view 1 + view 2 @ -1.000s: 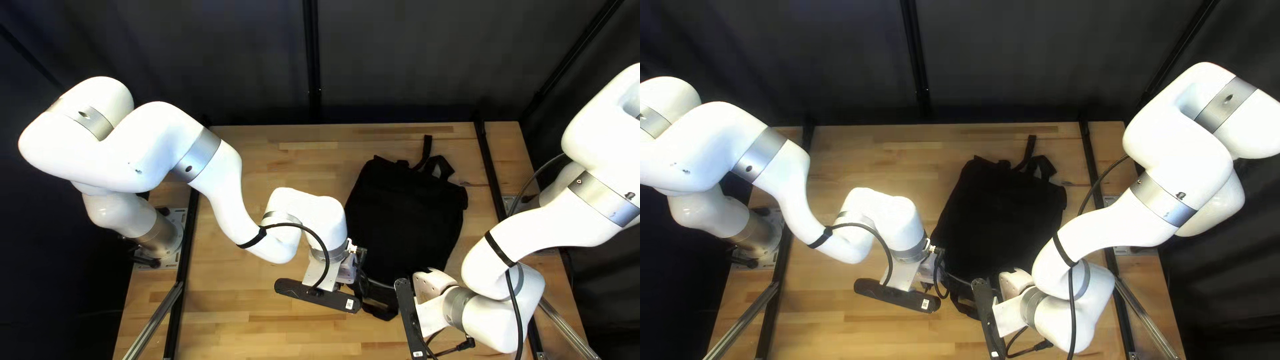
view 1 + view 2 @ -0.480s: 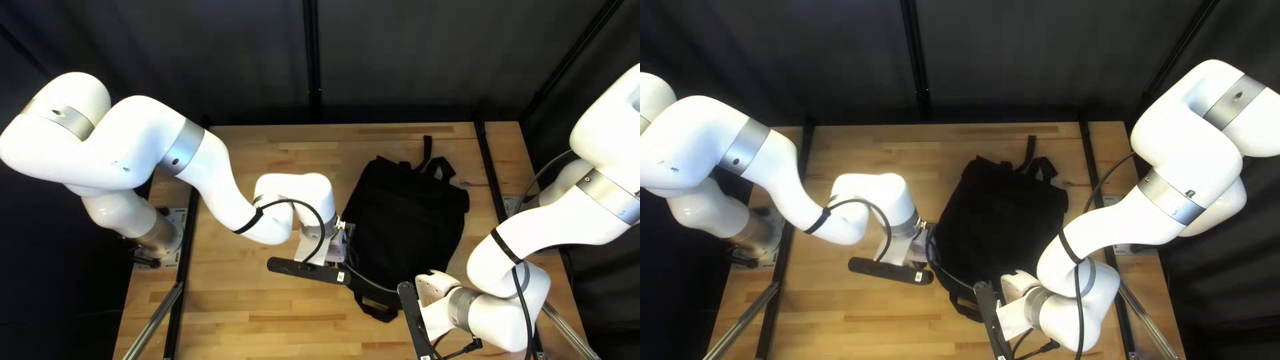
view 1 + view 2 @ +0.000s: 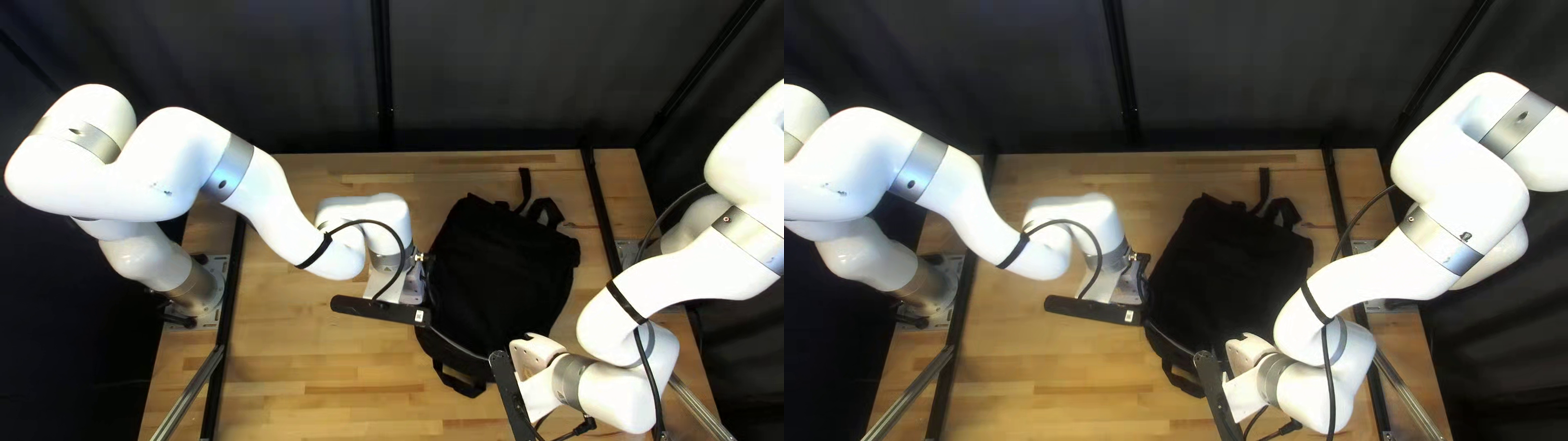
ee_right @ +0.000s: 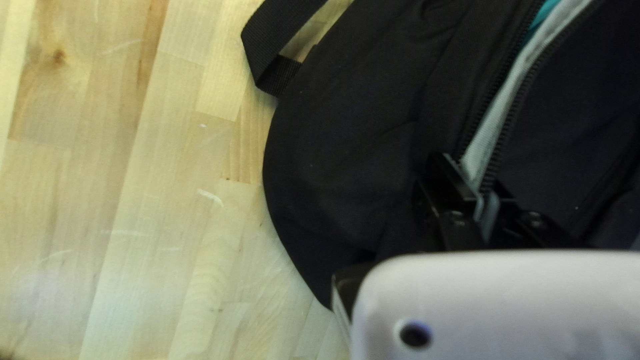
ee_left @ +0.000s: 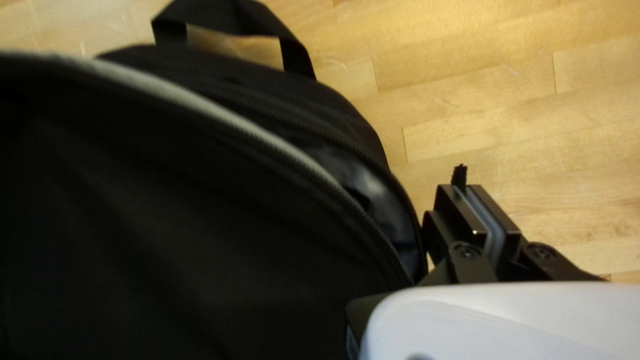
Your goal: Remove a lunch box from a kids backpack
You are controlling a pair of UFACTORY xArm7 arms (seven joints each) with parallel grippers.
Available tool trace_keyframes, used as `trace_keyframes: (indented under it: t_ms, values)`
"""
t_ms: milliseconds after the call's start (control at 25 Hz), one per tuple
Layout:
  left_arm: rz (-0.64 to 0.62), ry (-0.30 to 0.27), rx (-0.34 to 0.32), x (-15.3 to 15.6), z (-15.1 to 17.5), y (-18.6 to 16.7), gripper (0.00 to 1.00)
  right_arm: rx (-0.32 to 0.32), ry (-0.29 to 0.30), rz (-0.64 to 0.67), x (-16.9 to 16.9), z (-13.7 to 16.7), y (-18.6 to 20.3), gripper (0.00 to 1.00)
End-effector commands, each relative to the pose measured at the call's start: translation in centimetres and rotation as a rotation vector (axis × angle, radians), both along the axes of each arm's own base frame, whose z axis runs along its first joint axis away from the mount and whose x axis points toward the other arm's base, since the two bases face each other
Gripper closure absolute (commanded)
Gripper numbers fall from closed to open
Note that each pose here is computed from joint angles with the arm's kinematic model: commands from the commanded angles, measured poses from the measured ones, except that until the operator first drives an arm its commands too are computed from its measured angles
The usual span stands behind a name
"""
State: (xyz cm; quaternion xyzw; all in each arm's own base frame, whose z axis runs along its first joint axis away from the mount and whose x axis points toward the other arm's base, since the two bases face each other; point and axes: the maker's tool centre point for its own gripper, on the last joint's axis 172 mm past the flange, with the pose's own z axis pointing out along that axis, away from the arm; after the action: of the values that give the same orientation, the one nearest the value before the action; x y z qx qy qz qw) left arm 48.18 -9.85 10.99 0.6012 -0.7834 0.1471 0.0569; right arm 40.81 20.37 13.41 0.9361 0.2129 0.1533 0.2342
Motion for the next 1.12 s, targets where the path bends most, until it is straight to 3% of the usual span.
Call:
trace_keyframes:
  t_ms: [40,1120]
  values:
    - [0.005,-0.003,-0.012,-0.1,-0.3,0.6,1.00,-0.002,0.002,0.014,0.1,0.1,0.1,1.00]
    - [0.023,0.032,-0.075,2.8,-0.8,6.6,1.00,-0.025,0.000,0.056,0.5,1.7,1.2,1.00]
